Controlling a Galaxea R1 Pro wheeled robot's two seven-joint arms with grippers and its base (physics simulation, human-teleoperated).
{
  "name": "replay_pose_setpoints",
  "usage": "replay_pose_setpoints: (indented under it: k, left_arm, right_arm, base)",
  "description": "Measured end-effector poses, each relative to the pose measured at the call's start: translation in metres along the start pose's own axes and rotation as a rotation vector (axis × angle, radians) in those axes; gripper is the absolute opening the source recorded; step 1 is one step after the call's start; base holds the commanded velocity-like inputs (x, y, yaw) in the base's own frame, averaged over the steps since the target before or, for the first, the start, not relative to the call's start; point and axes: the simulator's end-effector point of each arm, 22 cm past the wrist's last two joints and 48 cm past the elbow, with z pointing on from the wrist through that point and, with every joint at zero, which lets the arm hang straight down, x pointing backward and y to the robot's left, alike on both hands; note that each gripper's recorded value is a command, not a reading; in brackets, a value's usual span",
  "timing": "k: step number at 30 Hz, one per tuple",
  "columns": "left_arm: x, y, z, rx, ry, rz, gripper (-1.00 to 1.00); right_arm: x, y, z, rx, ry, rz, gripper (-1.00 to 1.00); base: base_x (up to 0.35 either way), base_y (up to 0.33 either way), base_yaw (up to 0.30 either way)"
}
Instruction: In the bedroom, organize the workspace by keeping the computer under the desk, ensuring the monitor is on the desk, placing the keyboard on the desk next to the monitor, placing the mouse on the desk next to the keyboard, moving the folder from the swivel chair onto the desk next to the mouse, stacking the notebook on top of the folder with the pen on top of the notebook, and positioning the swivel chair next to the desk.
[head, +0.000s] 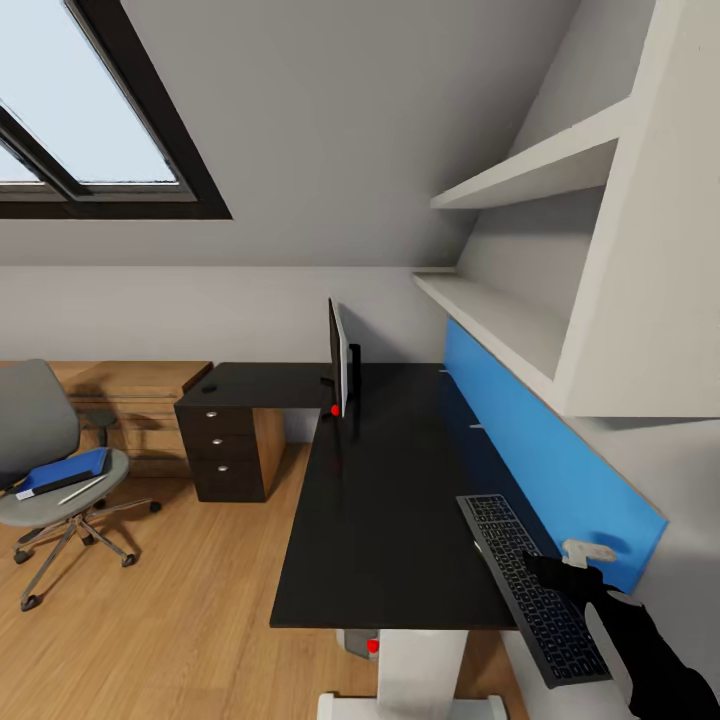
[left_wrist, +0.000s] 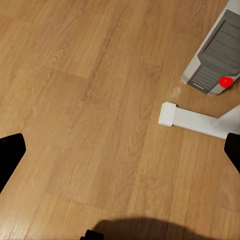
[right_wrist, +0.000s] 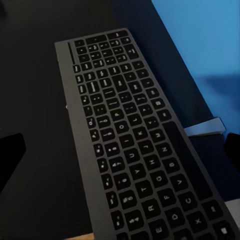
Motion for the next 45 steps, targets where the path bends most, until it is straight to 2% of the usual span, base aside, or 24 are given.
replay_pose_setpoints:
  k: [8,25,33,45]
  left_arm:
    - [0.0,0.0,0.0,0.0,0.0,0.0,1.0]
    - [0.0,0.001,0.0,-0.006,0.0,0.0,1.0]
    - [0.001,0.002,0.0,-0.007,0.002,0.001,1.0]
    - [0.002,0.001,0.0,-0.004,0.005,0.001,1.0]
  right_arm:
    - [0.001,0.002,0.0,-0.005,0.004,0.01,1.0]
    - [-0.017,0.014,-0.003,-0.023,-0.04,0.016,1.0]
    - [-0.016,0.032,-0.002,-0.045,-0.056,0.032,1.0]
    - [-0.018,0.037,-0.002,-0.051,-0.07,0.032,1.0]
  base:
    - [0.0,0.0,0.0]
    - [0.0,0.0,-0.005]
    - [0.0,0.0,-0.172]
    - [0.0,0.0,-0.158]
